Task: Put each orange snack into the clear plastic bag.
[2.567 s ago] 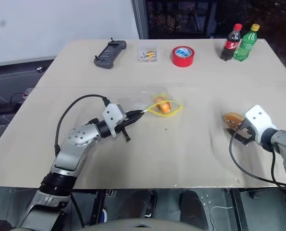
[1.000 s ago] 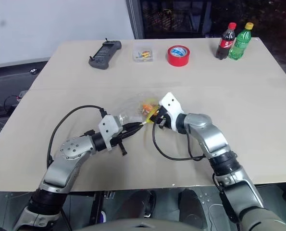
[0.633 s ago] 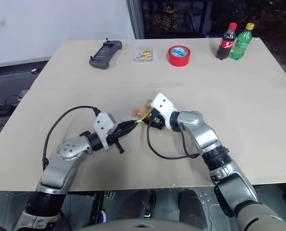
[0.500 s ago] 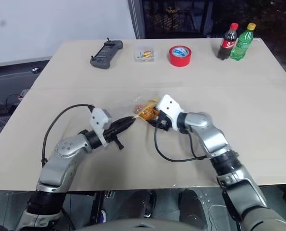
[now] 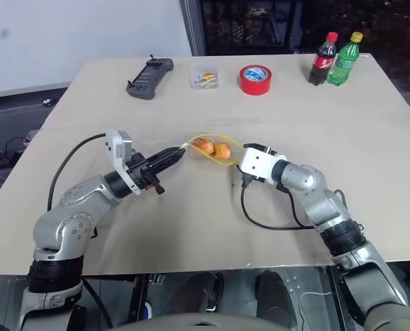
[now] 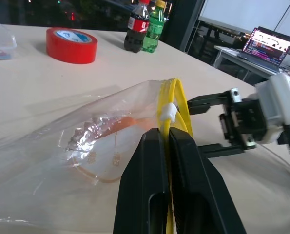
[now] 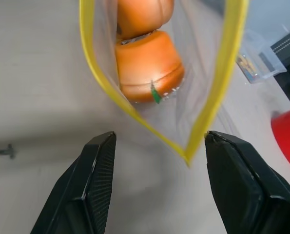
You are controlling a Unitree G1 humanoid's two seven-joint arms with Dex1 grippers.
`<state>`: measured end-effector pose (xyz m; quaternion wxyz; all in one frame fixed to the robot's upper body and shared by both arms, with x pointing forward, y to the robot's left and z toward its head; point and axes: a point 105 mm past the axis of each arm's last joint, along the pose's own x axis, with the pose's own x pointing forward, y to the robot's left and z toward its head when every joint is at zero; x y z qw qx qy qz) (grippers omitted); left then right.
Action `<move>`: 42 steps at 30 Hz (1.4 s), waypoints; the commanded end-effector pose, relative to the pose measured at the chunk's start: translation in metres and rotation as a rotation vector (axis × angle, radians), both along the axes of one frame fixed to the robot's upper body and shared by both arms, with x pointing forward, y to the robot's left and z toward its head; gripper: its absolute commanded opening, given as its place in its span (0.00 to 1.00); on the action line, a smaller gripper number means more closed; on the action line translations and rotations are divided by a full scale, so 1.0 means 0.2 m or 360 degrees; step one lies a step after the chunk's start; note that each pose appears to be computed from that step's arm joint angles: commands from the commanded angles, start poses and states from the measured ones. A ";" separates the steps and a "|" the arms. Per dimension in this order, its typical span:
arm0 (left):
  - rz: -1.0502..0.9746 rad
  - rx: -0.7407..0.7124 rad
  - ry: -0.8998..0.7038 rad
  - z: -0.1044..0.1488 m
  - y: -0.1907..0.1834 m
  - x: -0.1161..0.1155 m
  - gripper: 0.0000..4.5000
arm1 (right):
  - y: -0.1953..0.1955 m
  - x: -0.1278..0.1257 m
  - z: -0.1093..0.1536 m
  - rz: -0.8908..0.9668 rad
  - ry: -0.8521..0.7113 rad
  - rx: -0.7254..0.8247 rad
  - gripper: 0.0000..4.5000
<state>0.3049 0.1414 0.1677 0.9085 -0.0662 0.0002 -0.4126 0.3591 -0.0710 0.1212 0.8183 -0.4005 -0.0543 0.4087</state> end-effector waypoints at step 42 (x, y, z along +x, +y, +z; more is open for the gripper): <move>0.0079 0.1005 -0.1213 -0.02 -0.22 0.06 0.00 | -0.04 -0.35 0.33 0.0190 -0.0246 -0.0158 0.42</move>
